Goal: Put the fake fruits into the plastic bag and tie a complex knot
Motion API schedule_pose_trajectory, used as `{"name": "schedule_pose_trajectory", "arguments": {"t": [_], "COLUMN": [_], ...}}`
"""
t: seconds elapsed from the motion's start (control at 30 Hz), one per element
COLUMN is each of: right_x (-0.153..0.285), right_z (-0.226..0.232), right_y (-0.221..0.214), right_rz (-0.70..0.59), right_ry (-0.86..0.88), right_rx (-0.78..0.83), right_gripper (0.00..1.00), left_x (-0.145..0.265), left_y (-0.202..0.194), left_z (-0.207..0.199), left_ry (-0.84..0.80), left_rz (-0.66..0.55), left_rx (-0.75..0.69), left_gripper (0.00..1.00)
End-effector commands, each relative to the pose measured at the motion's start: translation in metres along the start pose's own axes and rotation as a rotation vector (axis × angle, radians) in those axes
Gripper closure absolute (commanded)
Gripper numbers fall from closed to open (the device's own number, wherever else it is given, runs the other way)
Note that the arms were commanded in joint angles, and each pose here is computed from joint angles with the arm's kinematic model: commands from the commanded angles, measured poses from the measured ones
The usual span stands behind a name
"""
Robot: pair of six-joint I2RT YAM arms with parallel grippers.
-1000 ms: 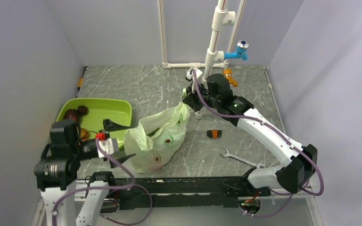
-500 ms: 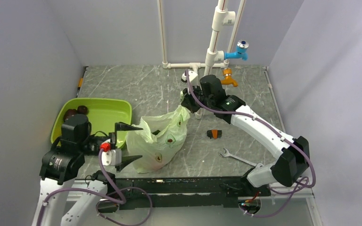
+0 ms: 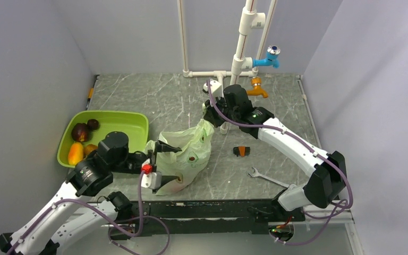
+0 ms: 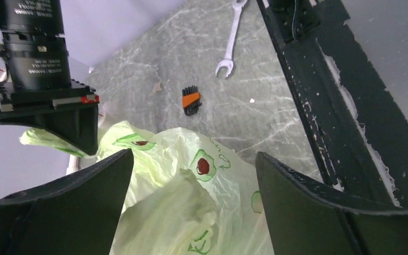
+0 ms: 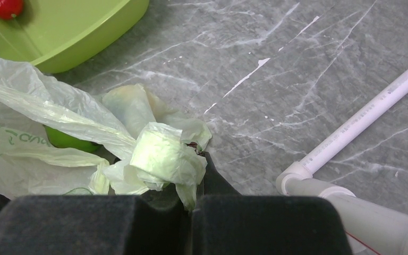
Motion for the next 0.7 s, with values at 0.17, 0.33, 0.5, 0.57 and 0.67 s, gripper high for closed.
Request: {"name": "schedule_pose_trajectory", "arguments": {"t": [0.17, 0.33, 0.5, 0.57, 0.67], "right_x": [0.035, 0.081, 0.108, 0.115, 0.116], "right_z": [0.004, 0.014, 0.024, 0.026, 0.025], "right_y": [0.021, 0.035, 0.035, 0.030, 0.010], "right_rz": [-0.148, -0.260, -0.271, -0.247, -0.161], "right_ry": [0.007, 0.027, 0.078, 0.090, 0.066], "right_rx": [0.082, 0.132, 0.174, 0.193, 0.213], "right_gripper": [1.00, 1.00, 1.00, 1.00, 1.00], "left_x": [0.013, 0.043, 0.068, 0.075, 0.080], "left_y": [0.016, 0.059, 0.092, 0.102, 0.093], "left_z": [0.035, 0.067, 0.096, 0.101, 0.098], "left_ry": [0.319, 0.520, 0.591, 0.581, 0.576], "left_rz": [0.063, -0.061, -0.213, -0.253, -0.270], "left_rx": [0.083, 0.232, 0.385, 0.427, 0.595], "left_gripper": [0.78, 1.00, 1.00, 1.00, 1.00]}}
Point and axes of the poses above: each gripper's point midway between its finger pads, its own x axis back along the fingers, its own z axis along the line the jaws close on, y = z × x, the point moved 10 cm from there along x, back along the fingers, and after that the axes turned 11 degrees about x, right-handed, at the moved point
